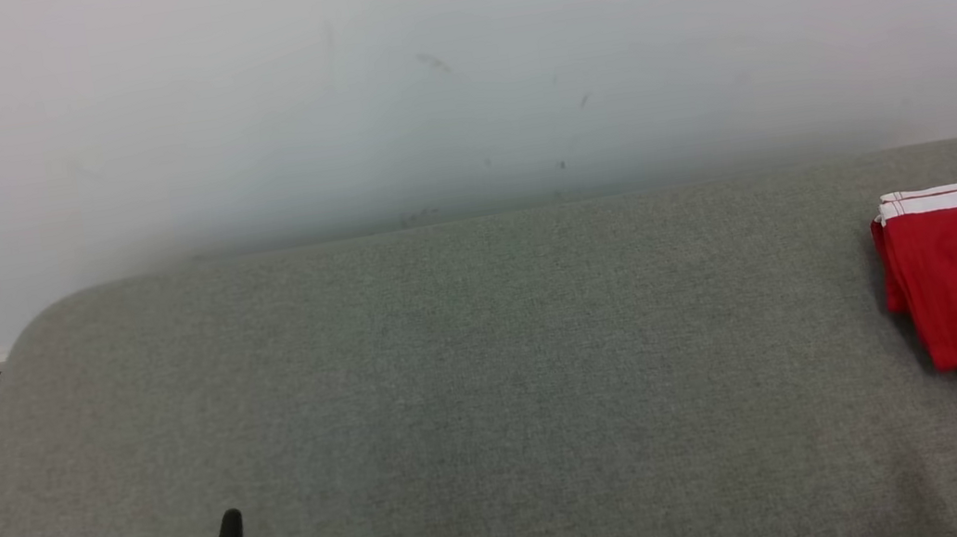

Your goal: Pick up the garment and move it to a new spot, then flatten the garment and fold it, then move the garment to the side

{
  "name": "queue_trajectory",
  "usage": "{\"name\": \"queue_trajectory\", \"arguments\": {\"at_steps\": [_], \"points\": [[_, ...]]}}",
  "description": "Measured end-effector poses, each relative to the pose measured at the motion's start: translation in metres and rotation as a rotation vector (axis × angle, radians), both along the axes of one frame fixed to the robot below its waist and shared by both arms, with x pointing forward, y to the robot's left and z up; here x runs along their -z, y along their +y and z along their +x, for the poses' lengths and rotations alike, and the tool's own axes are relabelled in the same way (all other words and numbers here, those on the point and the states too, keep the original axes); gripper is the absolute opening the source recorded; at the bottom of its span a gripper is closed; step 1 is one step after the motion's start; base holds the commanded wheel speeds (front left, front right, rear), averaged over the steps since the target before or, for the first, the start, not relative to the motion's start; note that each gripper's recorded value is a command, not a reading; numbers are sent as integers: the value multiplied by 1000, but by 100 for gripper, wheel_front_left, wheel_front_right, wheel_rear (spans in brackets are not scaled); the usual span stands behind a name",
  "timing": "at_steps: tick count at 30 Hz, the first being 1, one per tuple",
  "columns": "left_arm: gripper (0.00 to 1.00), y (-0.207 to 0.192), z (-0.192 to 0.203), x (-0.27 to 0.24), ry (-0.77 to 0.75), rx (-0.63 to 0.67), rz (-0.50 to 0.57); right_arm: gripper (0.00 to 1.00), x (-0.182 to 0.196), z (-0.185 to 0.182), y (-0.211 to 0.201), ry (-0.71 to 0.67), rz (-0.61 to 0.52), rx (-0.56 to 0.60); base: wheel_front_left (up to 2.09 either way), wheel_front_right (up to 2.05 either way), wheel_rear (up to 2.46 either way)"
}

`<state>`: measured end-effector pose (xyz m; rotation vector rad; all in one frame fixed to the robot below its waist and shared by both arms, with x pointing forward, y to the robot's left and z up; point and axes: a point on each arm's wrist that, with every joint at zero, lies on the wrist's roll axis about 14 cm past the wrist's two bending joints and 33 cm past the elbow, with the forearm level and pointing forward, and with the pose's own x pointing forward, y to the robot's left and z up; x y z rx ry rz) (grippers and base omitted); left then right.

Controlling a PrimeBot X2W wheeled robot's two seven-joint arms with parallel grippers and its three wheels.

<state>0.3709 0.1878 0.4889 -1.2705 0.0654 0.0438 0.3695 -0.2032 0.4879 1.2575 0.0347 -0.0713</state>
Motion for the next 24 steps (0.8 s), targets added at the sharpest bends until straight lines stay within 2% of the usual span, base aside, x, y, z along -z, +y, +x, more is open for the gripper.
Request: {"name": "queue_trajectory", "arguments": {"at_steps": [24], "points": [[0,7,11,-9,-34,-10,-188,0,-9,11,3,-35,198,-13,0,0,0]]}}
